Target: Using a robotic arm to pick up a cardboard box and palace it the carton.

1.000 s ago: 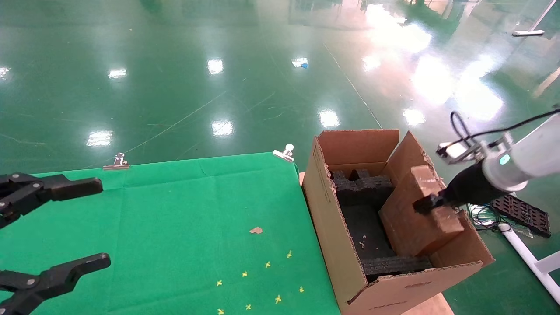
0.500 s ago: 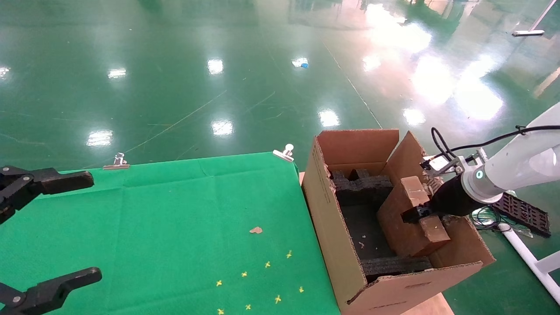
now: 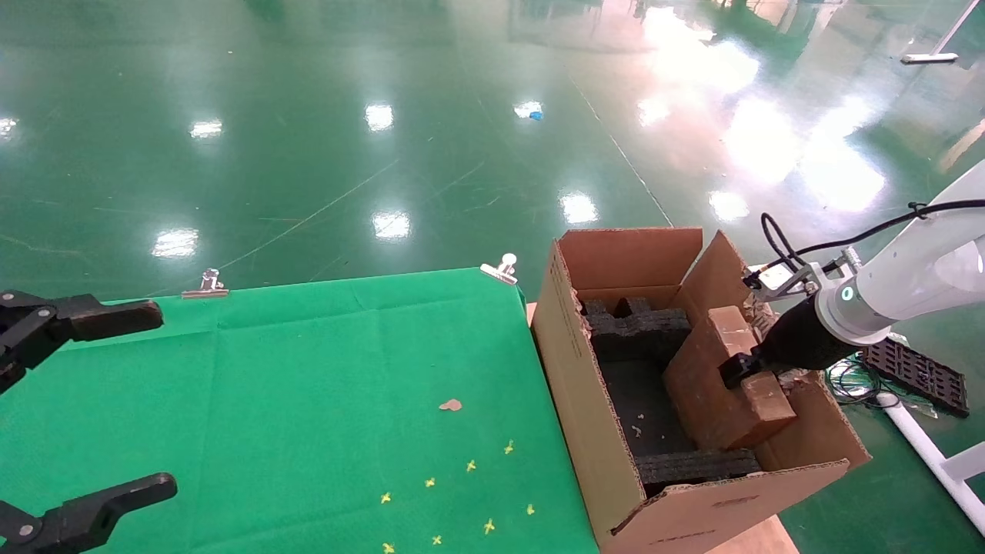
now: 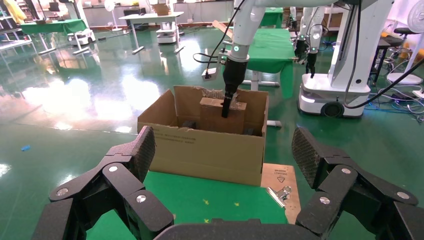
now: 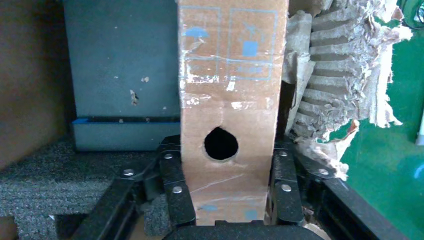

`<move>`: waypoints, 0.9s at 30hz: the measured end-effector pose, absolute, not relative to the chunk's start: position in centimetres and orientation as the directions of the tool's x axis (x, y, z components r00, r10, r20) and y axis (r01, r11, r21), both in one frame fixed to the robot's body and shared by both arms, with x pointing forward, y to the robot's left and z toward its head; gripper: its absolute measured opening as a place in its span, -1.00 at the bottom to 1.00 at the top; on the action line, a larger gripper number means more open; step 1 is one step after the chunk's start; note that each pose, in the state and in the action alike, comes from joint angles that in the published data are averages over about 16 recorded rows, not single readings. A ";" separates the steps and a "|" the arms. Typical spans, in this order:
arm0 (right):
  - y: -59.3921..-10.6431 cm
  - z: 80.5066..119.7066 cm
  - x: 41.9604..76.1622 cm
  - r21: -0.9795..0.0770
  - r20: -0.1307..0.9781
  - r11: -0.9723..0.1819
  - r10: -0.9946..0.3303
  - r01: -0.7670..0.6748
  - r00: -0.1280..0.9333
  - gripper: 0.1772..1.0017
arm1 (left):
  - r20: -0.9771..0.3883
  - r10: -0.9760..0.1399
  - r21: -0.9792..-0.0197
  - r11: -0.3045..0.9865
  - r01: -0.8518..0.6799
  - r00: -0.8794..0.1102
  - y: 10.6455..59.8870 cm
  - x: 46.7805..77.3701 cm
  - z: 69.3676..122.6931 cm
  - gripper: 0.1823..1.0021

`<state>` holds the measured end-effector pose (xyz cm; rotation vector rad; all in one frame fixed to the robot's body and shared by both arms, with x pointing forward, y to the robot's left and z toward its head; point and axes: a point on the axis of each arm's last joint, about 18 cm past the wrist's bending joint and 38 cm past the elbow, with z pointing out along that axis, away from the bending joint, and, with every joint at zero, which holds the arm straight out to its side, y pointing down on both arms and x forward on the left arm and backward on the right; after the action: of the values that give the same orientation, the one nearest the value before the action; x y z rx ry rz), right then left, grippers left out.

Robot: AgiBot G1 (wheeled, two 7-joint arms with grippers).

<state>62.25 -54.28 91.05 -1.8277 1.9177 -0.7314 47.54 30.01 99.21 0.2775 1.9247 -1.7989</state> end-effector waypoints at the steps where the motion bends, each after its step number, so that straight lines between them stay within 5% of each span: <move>1: -54.3 91.1 62.2 -0.612 0.073 0.013 -0.995 -0.791 -0.073 -0.45 | -0.477 -0.178 -0.879 0.112 0.464 -0.861 30.0 47.5 99.2 0.99; 12: -53.8 93.8 62.2 -0.645 0.070 -0.014 -0.997 -0.764 -0.041 0.05 | -0.477 -0.178 -0.879 0.112 0.464 -0.861 30.0 47.5 99.2 1.00; 27: -52.6 108.7 60.0 -0.806 0.200 -0.227 -0.974 -0.546 0.109 0.75 | -0.477 -0.178 -0.879 0.112 0.464 -0.861 30.0 47.5 99.2 1.00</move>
<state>59.96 -52.57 108.71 -1.8394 1.4772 -1.0015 47.54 30.01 99.21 0.2774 1.9247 -1.7990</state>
